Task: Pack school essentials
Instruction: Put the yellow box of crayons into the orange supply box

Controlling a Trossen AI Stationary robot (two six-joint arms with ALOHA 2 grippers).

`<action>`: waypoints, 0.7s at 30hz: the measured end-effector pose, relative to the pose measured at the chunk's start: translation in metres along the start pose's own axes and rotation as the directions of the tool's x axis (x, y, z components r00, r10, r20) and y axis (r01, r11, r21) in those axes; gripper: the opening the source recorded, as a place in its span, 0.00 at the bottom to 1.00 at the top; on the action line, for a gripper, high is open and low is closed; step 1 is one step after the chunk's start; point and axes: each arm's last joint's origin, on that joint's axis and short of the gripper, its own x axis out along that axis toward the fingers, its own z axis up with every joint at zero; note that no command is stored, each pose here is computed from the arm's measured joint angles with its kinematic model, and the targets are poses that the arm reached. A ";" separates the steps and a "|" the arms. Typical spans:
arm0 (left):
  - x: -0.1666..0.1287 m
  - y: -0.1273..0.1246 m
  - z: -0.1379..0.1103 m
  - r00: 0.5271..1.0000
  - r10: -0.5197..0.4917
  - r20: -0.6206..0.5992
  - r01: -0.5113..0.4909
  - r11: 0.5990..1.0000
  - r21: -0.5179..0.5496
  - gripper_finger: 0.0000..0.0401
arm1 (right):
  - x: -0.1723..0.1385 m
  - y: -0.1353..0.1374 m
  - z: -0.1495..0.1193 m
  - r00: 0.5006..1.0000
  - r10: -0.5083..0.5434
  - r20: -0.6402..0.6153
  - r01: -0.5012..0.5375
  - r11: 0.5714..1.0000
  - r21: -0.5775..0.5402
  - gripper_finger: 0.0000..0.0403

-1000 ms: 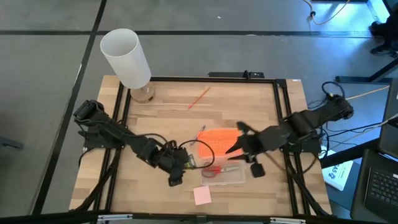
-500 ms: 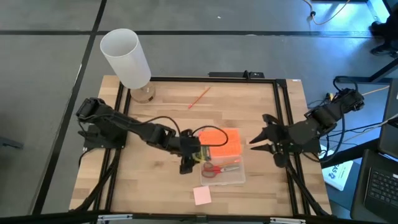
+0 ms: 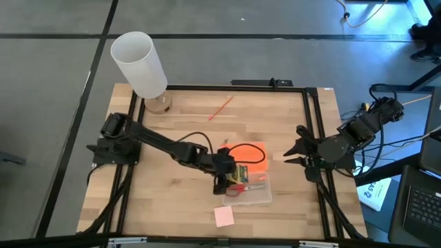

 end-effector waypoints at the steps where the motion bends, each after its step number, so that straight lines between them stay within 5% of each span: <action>1: 0.003 -0.001 -0.002 1.000 -0.001 -0.004 0.001 1.000 0.002 0.70 | 0.000 0.000 0.000 1.000 -0.001 0.000 0.001 1.000 0.000 0.25; 21: 0.037 -0.033 -0.025 1.000 -0.007 0.027 0.004 0.997 0.083 0.70 | 0.002 0.000 0.000 1.000 -0.012 -0.012 0.012 1.000 -0.007 0.25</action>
